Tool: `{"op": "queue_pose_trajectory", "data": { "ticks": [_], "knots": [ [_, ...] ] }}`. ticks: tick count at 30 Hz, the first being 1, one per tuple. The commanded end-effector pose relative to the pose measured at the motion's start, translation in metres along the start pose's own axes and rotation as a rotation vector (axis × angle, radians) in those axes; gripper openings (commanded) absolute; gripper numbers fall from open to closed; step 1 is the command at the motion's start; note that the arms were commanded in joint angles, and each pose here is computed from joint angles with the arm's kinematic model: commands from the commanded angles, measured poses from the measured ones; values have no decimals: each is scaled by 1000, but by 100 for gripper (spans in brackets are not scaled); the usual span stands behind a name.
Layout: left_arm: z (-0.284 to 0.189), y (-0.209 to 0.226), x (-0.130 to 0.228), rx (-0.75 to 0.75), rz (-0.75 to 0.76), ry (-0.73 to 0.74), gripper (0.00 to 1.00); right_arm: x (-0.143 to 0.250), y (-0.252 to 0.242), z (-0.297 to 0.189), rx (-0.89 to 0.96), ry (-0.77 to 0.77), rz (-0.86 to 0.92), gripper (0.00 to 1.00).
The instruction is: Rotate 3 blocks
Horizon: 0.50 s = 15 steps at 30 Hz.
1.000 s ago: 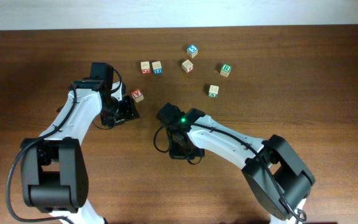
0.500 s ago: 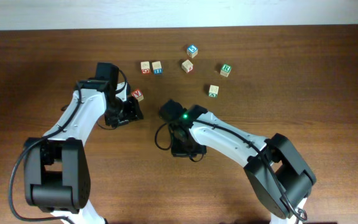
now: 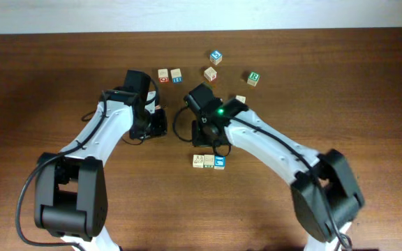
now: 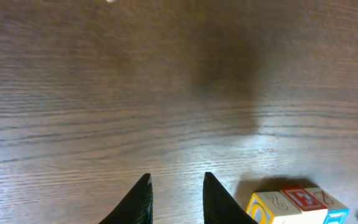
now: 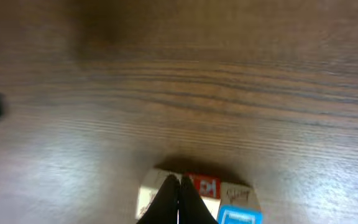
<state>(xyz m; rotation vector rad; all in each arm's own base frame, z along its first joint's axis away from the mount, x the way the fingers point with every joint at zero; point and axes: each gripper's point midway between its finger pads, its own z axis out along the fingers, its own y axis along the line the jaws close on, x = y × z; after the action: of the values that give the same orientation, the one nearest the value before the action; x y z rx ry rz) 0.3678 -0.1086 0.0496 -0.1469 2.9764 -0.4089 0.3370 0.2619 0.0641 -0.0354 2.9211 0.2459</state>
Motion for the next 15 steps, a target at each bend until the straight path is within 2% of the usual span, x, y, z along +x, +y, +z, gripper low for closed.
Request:
{"op": "queue_pose_trajectory", "data": {
  "ticks": [1, 6, 15],
  "knots": [
    [-13, 4, -14, -35, -20, -67, 29, 11, -10, 21, 51, 45, -21, 4],
    [-13, 7, -16, -53, -31, -77, 34, 19, -12, 24, 70, 76, -27, 4],
    [-13, 6, -16, -52, -31, -77, 36, 36, -12, 33, 83, 100, -49, 4]
  ]
}}
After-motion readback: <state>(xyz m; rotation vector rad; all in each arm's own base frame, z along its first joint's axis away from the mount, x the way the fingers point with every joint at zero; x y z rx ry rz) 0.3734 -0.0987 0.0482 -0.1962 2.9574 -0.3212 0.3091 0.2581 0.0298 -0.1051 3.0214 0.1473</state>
